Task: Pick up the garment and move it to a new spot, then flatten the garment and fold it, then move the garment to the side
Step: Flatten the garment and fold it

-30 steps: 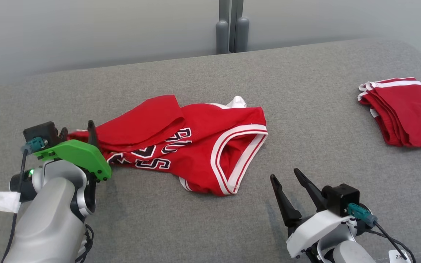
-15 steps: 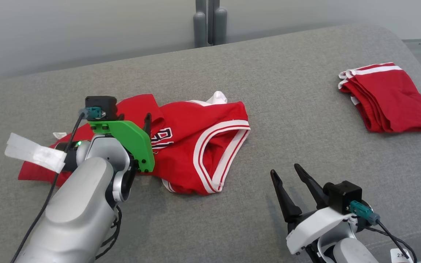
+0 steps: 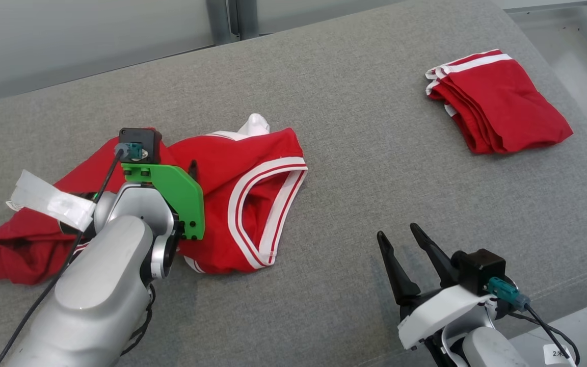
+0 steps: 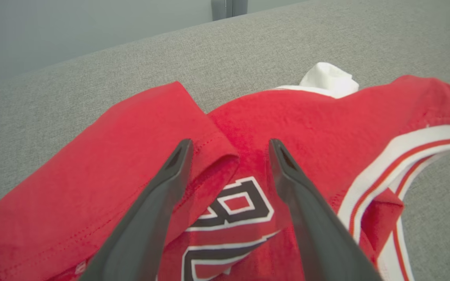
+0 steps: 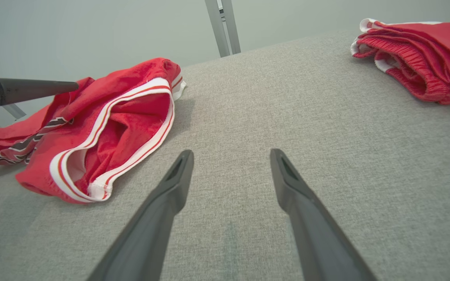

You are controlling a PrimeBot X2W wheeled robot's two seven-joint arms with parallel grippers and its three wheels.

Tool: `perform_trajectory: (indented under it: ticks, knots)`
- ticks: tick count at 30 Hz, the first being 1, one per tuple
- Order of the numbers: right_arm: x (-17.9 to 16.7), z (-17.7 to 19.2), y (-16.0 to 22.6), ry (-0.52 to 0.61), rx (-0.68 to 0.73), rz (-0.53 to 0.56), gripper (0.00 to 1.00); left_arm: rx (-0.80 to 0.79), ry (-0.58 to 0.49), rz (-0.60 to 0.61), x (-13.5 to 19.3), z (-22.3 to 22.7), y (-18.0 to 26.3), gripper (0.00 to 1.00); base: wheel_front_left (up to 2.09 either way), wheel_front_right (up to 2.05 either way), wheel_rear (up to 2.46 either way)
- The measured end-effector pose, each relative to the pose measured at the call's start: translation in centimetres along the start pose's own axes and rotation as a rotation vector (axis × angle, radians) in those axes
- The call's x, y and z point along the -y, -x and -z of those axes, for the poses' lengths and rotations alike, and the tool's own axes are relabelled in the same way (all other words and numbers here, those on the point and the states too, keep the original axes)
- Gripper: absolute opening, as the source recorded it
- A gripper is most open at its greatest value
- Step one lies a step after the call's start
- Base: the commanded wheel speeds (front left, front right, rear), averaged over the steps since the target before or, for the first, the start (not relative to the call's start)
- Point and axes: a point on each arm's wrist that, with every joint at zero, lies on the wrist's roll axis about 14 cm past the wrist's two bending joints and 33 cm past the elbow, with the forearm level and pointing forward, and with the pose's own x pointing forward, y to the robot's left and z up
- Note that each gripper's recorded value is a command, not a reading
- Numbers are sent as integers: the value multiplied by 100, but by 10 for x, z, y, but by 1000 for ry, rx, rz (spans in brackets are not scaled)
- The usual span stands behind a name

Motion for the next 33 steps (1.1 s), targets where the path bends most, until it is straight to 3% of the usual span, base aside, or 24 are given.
perform_trajectory:
  ticks: [4, 5, 6, 7, 17, 25, 33]
  knots:
    - [1, 0, -1, 2, 0, 2, 100, -6, -14, -30, -8, 3, -3, 99, 0, 0, 0]
    - [1, 1, -1, 2, 0, 1, 100, -6, -17, -39, -11, 3, -3, 48, 0, 0, 0]
    - [0, 1, -1, 2, -1, 0, 100, -1, -24, -46, -13, 3, -3, 13, 0, 0, 0]
    - [0, 1, -1, 2, -1, -1, 100, -3, -27, -49, -14, 4, -3, 0, 0, 0, 0]
    - [-4, 2, -4, 4, -4, -16, 100, 62, 27, -84, -28, -8, 3, 0, 0, 0, 0]
    - [-13, 0, -8, 9, -1, -46, 100, 269, 93, -307, -116, -52, 37, 0, 0, 0, 0]
    - [-19, 4, -16, 18, -18, -67, 100, 302, -6, -446, -183, -69, 52, 0, 0, 0, 0]
